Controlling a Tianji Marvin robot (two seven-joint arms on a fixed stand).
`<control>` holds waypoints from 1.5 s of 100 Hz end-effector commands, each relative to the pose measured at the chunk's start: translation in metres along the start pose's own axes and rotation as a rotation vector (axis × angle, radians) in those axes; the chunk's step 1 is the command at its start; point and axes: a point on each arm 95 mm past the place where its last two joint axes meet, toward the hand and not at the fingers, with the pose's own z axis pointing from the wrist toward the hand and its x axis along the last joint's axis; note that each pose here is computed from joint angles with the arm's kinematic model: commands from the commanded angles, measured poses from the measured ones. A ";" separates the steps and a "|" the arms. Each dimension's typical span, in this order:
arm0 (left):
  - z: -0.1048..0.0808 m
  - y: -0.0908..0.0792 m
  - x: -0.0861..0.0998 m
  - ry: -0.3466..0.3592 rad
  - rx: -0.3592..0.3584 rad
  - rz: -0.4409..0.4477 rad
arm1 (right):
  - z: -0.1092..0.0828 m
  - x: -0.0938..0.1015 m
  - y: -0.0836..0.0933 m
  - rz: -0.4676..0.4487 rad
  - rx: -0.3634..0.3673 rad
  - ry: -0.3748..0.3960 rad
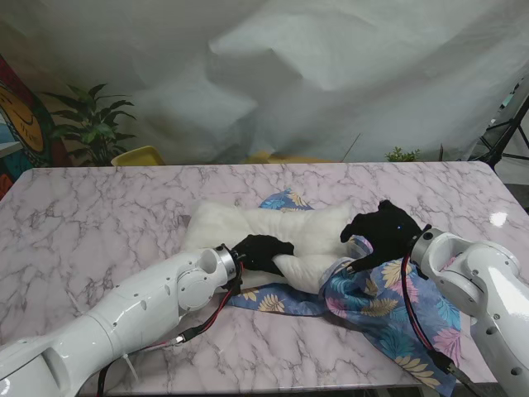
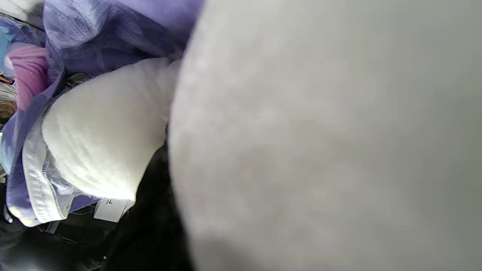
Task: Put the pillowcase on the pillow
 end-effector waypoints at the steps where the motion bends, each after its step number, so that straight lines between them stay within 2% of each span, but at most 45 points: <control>1: -0.008 0.021 -0.004 -0.021 -0.066 -0.008 | -0.006 0.005 -0.004 -0.039 0.041 0.000; 15: -0.007 0.021 -0.004 -0.021 -0.063 -0.007 | -0.012 0.006 -0.008 -0.070 0.087 -0.007; 27: -0.006 0.021 -0.004 -0.019 -0.057 -0.008 | -0.010 0.005 -0.014 -0.139 0.122 -0.025; 36: -0.006 0.021 -0.004 -0.017 -0.056 -0.004 | -0.003 0.001 -0.019 -0.175 0.086 -0.025; 61: -0.006 0.021 -0.005 -0.019 -0.057 -0.009 | 0.020 -0.008 -0.027 -0.082 -0.028 0.040; 71: -0.006 0.022 -0.005 -0.014 -0.057 -0.013 | 0.024 -0.007 -0.021 -0.033 -0.044 0.012; 75: -0.006 0.022 -0.005 -0.013 -0.055 -0.013 | 0.025 -0.006 -0.019 0.009 -0.023 -0.010; 78: -0.006 0.022 -0.005 -0.011 -0.054 -0.012 | 0.026 -0.006 -0.018 0.005 -0.039 -0.012; 90: -0.007 0.023 -0.004 -0.003 -0.046 -0.014 | 0.031 -0.007 -0.008 -0.097 -0.188 -0.022; 108: -0.008 0.023 -0.003 0.008 -0.041 -0.014 | 0.039 -0.004 0.001 -0.169 -0.342 -0.031; 137: -0.012 0.023 0.001 0.031 -0.028 -0.005 | 0.044 -0.004 0.011 -0.239 -0.449 -0.101; 150: -0.017 0.021 0.003 0.041 -0.012 0.012 | 0.045 -0.006 0.013 -0.258 -0.468 -0.154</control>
